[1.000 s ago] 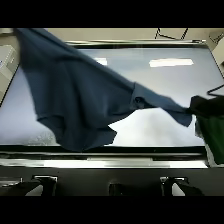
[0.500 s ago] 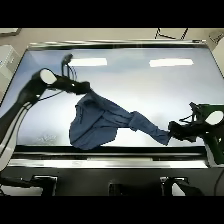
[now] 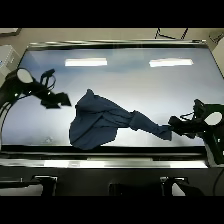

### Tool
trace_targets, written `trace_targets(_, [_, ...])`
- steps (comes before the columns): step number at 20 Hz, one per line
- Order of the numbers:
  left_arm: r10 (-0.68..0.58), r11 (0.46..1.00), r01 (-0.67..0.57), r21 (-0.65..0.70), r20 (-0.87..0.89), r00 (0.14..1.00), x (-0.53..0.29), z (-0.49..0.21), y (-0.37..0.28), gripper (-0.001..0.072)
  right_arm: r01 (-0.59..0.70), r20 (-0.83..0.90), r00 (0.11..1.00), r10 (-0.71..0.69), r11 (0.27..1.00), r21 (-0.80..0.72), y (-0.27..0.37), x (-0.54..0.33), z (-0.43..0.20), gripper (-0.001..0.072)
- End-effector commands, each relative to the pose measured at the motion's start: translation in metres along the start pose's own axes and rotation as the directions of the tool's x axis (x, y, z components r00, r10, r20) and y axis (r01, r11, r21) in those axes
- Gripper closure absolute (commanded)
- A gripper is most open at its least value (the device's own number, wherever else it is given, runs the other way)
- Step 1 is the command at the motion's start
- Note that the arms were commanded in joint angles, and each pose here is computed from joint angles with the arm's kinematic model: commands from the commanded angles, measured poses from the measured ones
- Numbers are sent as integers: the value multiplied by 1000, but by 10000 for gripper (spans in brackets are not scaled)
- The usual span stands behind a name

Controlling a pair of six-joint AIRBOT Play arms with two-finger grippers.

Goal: Fold the clothes and pants, and hang the long-sleeved shirts on hangers.

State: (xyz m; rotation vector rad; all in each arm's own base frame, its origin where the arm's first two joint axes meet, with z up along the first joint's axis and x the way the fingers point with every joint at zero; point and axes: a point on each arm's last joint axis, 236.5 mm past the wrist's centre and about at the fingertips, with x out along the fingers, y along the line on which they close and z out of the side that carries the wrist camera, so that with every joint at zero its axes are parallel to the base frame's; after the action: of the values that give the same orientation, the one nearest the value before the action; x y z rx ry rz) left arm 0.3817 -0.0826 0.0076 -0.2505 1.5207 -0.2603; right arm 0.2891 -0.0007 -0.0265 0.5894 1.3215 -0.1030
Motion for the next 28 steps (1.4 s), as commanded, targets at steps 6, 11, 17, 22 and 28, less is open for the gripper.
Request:
trace_targets(6, [-200, 956, 141, -258, -218, 955, 86, -189, 8, 111, 0, -81, 997, -5, 998, -65, -1, -1, -19, 672])
trace_targets(11, [-234, 940, 201, -275, -93, 968, 121, -176, -21, 116, -3, -107, 994, -4, 998, -61, 0, -2, -25, 672])
trace_targets(17, [-190, 925, 187, -331, 24, 982, 128, -149, -23, 655, -3, -120, 993, -4, 998, -60, 0, -2, -28, 672])
trace_targets(22, [-229, 966, 247, -80, 184, 956, 58, -89, -37, 686, -14, -64, 998, 10, 997, -77, 8, -13, -10, 675])
trace_targets(28, [-195, 977, -8, 211, 915, 354, -357, 10, -75, 686, -17, 588, 789, 180, 962, -272, 103, -218, 151, 677])
